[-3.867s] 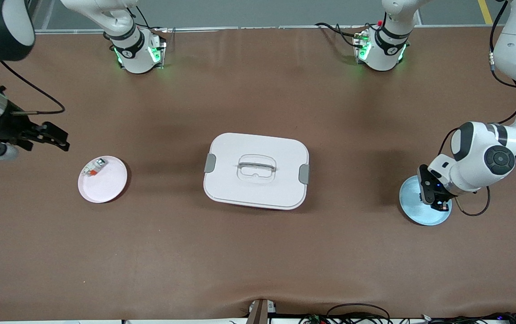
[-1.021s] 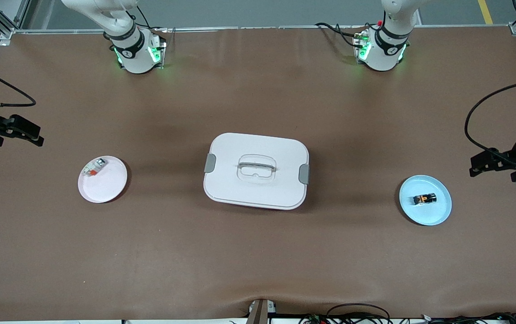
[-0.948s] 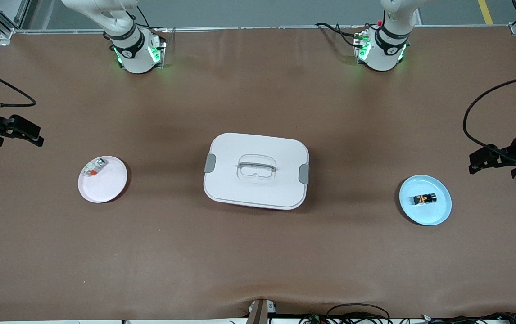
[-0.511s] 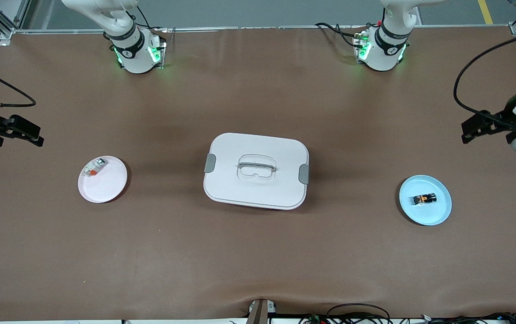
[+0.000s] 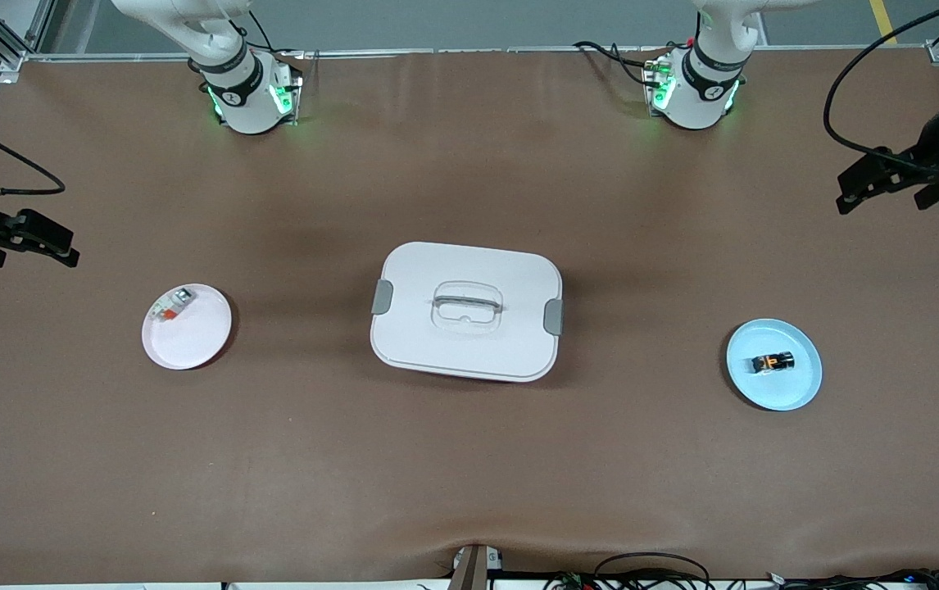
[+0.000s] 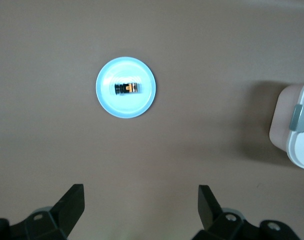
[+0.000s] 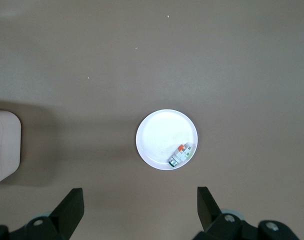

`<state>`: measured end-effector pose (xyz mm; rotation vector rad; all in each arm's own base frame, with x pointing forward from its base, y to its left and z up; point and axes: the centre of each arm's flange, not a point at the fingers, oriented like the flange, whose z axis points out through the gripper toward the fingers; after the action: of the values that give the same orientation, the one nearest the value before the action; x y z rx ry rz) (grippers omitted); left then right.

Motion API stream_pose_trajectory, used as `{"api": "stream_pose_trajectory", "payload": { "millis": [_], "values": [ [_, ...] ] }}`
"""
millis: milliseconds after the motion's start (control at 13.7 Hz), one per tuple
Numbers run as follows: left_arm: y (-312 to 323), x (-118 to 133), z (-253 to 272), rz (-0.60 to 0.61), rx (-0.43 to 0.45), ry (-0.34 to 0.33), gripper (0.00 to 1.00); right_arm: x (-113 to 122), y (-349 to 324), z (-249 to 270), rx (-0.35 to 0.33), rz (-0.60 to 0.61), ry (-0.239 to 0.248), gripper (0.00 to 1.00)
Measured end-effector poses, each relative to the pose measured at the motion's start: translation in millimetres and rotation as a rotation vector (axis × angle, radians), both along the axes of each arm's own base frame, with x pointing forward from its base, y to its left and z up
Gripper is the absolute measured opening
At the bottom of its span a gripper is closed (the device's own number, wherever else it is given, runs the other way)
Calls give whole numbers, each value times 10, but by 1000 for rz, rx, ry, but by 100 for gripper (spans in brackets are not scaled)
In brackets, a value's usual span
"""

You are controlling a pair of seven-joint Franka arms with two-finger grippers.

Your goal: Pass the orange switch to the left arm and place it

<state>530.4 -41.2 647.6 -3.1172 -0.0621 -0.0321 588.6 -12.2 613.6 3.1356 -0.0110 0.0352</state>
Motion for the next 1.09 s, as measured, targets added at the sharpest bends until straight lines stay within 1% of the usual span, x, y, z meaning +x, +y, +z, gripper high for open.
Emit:
{"api": "stream_pose_trajectory", "payload": {
  "millis": [146, 292, 657, 1094],
  "values": [
    [-38, -109, -3, -4, 4, 4, 100, 0, 0, 0, 0, 0, 0, 100],
    [-56, -160, 11, -6, 5, 3, 100, 0, 0, 0, 0, 1, 0, 100],
    [-30, -163, 0, -2, 5, 9, 100, 0, 1, 0, 0, 1, 0, 100],
    [35, -135, 33, 10, 3, 1, 100, 0, 1, 1, 0, 2, 0, 100]
  ]
}}
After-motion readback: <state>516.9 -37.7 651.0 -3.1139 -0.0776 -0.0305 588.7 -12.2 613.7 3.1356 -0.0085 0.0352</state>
